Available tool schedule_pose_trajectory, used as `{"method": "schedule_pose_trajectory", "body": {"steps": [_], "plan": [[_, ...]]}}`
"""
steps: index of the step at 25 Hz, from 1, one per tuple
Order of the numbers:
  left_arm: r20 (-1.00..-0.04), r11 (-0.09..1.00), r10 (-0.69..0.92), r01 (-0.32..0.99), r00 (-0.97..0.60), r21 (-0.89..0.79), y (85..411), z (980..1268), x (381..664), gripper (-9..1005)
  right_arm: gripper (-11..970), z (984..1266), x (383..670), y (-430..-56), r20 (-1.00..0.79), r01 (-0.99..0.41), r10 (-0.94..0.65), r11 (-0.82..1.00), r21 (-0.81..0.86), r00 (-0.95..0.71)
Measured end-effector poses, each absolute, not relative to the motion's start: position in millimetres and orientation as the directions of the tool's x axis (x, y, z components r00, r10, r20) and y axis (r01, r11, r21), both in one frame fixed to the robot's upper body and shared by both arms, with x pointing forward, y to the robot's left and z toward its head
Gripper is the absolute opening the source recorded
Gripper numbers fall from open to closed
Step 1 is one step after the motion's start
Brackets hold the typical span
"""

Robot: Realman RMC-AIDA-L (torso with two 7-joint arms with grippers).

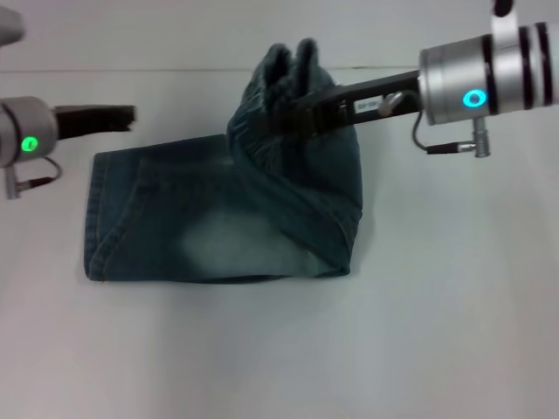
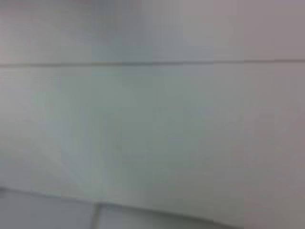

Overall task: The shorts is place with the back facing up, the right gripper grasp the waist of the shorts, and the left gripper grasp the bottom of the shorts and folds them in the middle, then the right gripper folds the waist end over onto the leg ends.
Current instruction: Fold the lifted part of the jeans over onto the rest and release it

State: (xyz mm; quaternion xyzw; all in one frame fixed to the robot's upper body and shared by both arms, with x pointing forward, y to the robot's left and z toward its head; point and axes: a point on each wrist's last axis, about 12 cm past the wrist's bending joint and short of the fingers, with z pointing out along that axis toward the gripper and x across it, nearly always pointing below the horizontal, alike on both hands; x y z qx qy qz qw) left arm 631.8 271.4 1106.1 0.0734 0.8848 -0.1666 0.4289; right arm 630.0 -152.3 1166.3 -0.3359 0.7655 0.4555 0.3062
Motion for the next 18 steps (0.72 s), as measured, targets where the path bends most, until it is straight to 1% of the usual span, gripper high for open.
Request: {"method": "schedule_pose_trajectory", "body": {"steps": [4, 11, 14, 18], "plan": [[-0.809, 0.963, -0.065, 0.176, -0.585, -0.205, 299, 1107, 628, 64, 66, 1167, 632, -135, -0.767, -0.801, -0.267, 0.344, 0.490, -0.583], [-0.843, 0.984, -0.128, 0.041, -0.522, -0.175, 333, 1110, 620, 65, 68, 1173, 640, -97, -0.757, -0.823, -0.341, 0.347, 0.450, -0.558], [-0.853, 0.987, -0.133, 0.006, -0.505, -0.158, 340, 1109, 618, 64, 69, 1177, 643, -79, -0.756, -0.841, -0.382, 0.341, 0.419, -0.531], [-0.854, 0.989, -0.125, 0.000, -0.505, -0.145, 345, 1107, 616, 64, 70, 1184, 645, -54, -0.756, -0.875, -0.450, 0.332, 0.352, -0.475]]}}
